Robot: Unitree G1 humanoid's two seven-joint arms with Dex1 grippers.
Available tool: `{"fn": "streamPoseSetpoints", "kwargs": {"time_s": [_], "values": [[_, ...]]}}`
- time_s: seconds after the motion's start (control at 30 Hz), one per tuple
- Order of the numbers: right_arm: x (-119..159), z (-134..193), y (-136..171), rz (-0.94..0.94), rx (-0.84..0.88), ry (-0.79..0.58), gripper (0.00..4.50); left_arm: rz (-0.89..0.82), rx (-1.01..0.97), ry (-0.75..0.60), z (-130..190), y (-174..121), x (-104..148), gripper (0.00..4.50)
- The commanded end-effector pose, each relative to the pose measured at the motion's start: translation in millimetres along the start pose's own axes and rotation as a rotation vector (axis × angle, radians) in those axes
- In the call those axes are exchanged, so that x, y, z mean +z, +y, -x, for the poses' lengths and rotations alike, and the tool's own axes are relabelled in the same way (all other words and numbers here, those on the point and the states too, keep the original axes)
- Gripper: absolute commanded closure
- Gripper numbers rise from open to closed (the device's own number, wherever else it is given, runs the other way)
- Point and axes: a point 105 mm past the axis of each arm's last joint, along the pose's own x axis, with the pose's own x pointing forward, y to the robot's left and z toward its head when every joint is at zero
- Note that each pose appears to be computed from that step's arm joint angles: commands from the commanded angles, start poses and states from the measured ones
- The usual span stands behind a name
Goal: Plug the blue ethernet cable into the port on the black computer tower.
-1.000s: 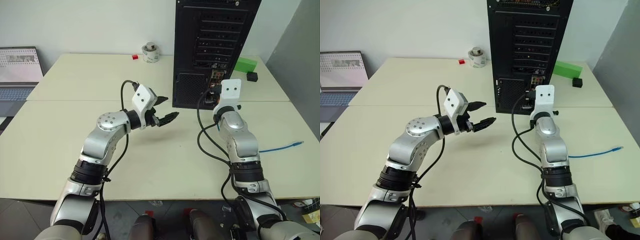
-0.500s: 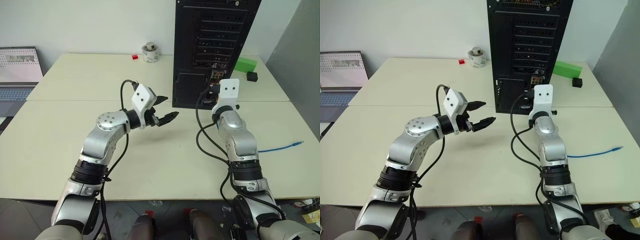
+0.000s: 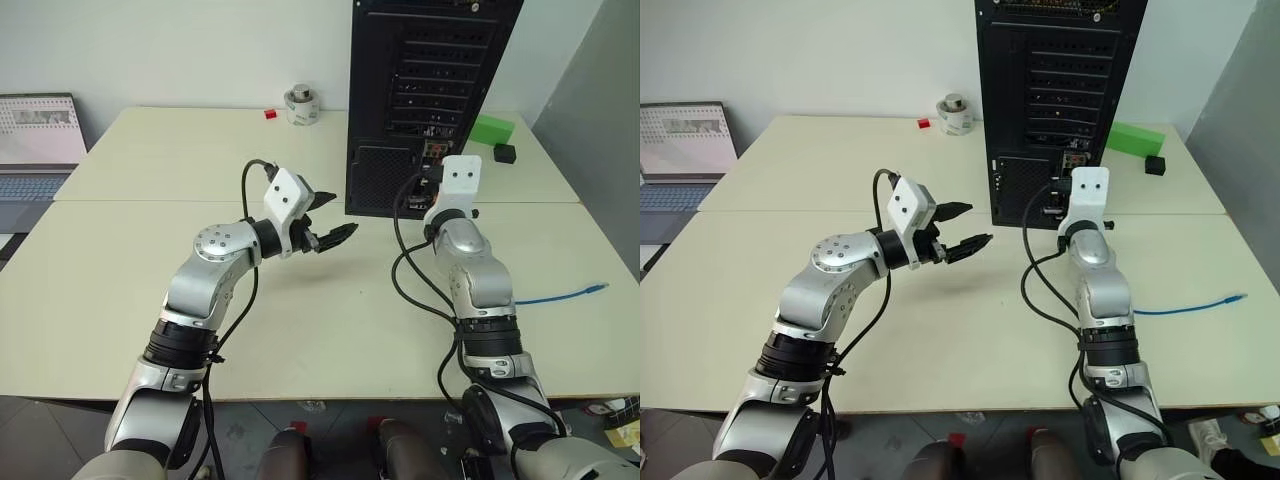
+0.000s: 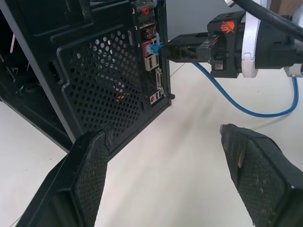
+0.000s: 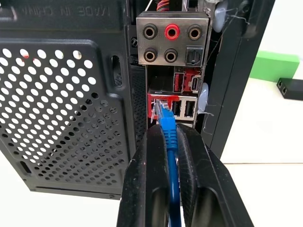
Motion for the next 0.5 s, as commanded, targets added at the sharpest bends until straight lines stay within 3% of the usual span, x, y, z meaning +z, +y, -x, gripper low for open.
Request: {"fn": "streamPoseSetpoints", "kwargs": {"time_s": [0.03, 0.5], "values": [[19.3, -2.9, -6.2, -0.021, -0.035, -0.043, 4.5, -0.052, 0.004, -0.059, -1.1, 3.8, 19.7, 0.68], [38.4, -4.2, 28.2, -0.018, 0.009, -0.079, 4.5, -0.063, -0.029, -0.002, -5.1, 14.4, 23.9, 0.68]]}}
